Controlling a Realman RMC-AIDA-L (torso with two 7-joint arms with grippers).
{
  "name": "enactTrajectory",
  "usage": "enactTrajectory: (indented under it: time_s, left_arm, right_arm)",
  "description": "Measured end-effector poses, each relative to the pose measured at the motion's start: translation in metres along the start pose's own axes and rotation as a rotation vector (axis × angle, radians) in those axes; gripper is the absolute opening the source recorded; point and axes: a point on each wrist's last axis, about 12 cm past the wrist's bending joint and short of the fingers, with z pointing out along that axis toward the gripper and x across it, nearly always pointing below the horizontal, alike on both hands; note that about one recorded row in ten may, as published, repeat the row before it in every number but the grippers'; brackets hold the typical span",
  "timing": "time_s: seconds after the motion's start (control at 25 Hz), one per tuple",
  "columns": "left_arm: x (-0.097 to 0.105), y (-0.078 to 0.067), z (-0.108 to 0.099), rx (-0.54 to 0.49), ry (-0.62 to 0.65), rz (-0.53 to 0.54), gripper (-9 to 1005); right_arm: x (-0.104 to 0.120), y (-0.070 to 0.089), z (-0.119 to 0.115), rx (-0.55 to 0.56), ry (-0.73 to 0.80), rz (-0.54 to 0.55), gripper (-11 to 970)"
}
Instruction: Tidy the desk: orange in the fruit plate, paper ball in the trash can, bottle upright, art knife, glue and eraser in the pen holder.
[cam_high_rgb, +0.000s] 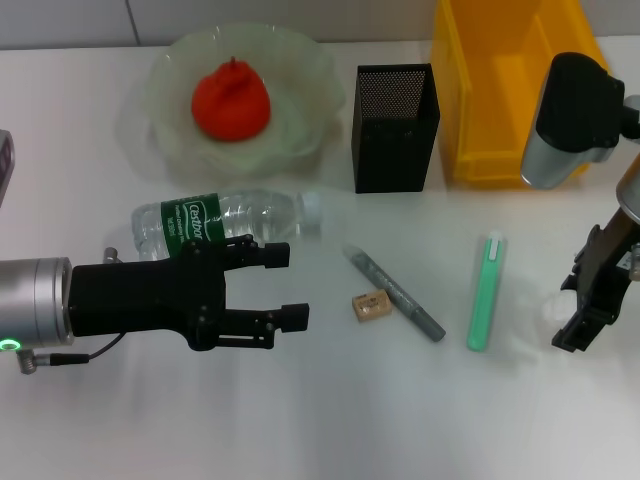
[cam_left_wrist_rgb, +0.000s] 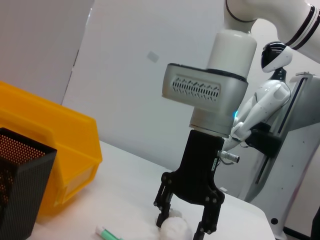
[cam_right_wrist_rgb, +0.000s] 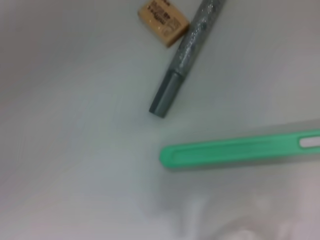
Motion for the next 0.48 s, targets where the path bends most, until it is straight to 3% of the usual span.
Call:
enactTrajectory:
  time_s: [0.28,0.48]
  left_arm:
    - [-0.001,0.001,0.0,-0.007,-0.007,0.003,864]
    - [-0.001,0.001,-0.001,-0.008,-0.005,0.003,864]
  right_arm:
    - [-0.001,-0.001,-0.001,0.035,0.016,-0.001,669]
    - [-0.002,-0.003,-0.031,0.043,-0.138,0.031,562]
